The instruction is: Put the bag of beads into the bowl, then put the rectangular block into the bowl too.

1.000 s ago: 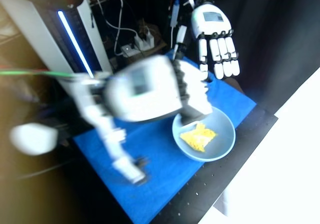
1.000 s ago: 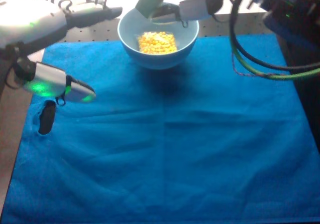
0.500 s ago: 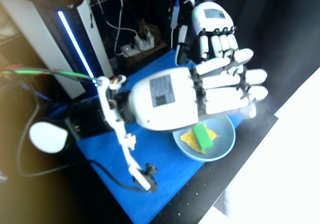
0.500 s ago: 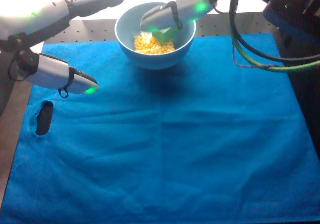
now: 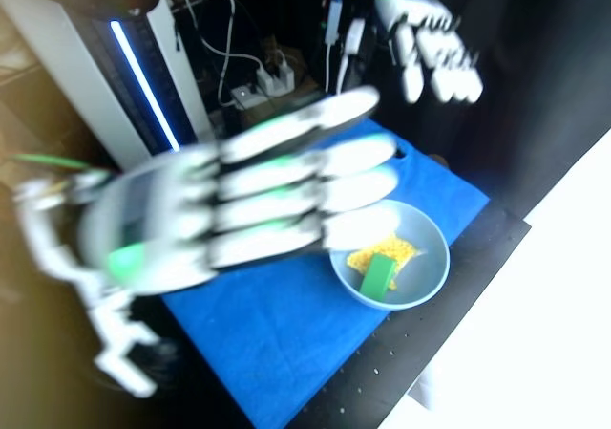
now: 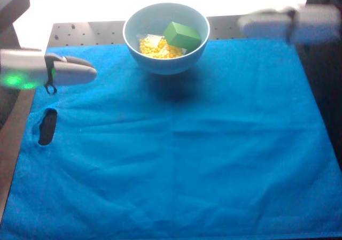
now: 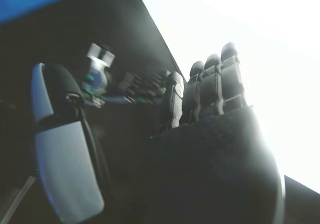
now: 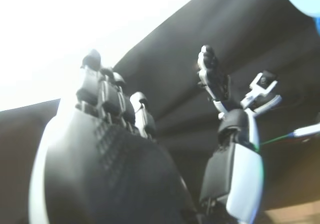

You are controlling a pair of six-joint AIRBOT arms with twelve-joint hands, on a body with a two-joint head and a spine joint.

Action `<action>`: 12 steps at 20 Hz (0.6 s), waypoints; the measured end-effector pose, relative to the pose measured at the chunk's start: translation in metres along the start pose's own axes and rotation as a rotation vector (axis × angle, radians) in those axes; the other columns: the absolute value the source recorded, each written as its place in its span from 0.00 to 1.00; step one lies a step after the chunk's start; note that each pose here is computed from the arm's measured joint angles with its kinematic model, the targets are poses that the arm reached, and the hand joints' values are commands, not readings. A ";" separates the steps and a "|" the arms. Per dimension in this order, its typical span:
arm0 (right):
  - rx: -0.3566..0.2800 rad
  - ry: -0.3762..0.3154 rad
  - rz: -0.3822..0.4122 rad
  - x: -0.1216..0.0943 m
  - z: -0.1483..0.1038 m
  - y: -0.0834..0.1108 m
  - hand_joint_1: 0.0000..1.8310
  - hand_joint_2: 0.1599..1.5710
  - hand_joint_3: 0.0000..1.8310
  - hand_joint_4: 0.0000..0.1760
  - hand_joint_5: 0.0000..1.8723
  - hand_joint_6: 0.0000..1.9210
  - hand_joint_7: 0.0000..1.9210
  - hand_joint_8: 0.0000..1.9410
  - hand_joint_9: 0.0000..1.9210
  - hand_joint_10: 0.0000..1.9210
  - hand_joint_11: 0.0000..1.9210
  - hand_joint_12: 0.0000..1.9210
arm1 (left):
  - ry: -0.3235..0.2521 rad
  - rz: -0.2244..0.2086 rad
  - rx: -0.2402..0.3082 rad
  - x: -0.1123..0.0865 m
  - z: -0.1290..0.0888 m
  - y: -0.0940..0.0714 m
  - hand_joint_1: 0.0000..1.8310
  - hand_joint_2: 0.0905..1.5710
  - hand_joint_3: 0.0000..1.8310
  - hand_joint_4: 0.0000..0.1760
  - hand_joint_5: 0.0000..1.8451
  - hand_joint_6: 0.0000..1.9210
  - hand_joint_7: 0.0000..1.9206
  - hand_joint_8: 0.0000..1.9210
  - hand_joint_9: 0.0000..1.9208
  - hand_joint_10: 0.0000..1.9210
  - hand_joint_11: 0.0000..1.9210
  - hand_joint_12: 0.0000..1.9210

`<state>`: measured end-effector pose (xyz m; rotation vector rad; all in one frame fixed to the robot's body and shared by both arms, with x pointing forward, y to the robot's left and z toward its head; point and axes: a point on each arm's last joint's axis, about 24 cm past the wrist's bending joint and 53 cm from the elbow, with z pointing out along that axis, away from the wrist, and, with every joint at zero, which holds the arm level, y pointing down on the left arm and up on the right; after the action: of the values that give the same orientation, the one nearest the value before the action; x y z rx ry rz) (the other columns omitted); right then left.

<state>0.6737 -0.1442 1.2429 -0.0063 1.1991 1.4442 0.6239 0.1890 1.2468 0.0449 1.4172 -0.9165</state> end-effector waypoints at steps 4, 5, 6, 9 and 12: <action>0.055 -0.102 0.107 -0.003 -0.058 -0.002 0.34 0.50 0.00 0.96 0.00 0.00 0.02 0.01 0.00 0.00 0.00 0.00 | -0.081 -0.107 -0.037 0.009 -0.041 0.007 0.34 0.63 0.02 0.51 0.00 0.00 0.01 0.00 0.00 0.00 0.00 0.00; 0.041 -0.131 0.120 -0.007 -0.065 0.003 0.33 0.50 0.00 0.99 0.00 0.00 0.02 0.00 0.00 0.00 0.00 0.00 | -0.118 -0.143 -0.036 0.007 -0.049 0.007 0.31 0.60 0.01 0.45 0.00 0.00 0.01 0.00 0.00 0.00 0.00 0.00; 0.024 -0.150 0.129 -0.009 -0.070 0.010 0.33 0.50 0.00 1.00 0.00 0.00 0.02 0.01 0.00 0.00 0.00 0.00 | -0.143 -0.163 -0.030 0.005 -0.056 0.007 0.28 0.61 0.01 0.49 0.00 0.00 0.01 0.00 0.00 0.00 0.00 0.00; 0.059 -0.178 0.173 -0.001 -0.101 0.011 0.47 0.56 0.00 0.95 0.07 0.01 0.00 0.00 0.00 0.00 0.00 0.00 | -0.198 -0.208 -0.026 -0.001 -0.067 0.009 0.18 0.68 0.01 0.61 0.00 0.00 0.00 0.00 0.01 0.00 0.02 0.01; 0.150 -0.212 0.169 -0.006 -0.118 -0.008 0.33 0.57 0.00 1.00 0.00 0.00 0.00 0.00 0.00 0.00 0.00 0.00 | -0.217 -0.255 -0.012 0.002 -0.068 0.006 0.12 0.68 0.00 0.49 0.00 0.00 0.00 0.00 0.02 0.01 0.04 0.02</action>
<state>0.6096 -0.2265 1.1865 0.3508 1.1501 1.4561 0.5717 0.2284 1.2278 -0.2428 1.2429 -1.0877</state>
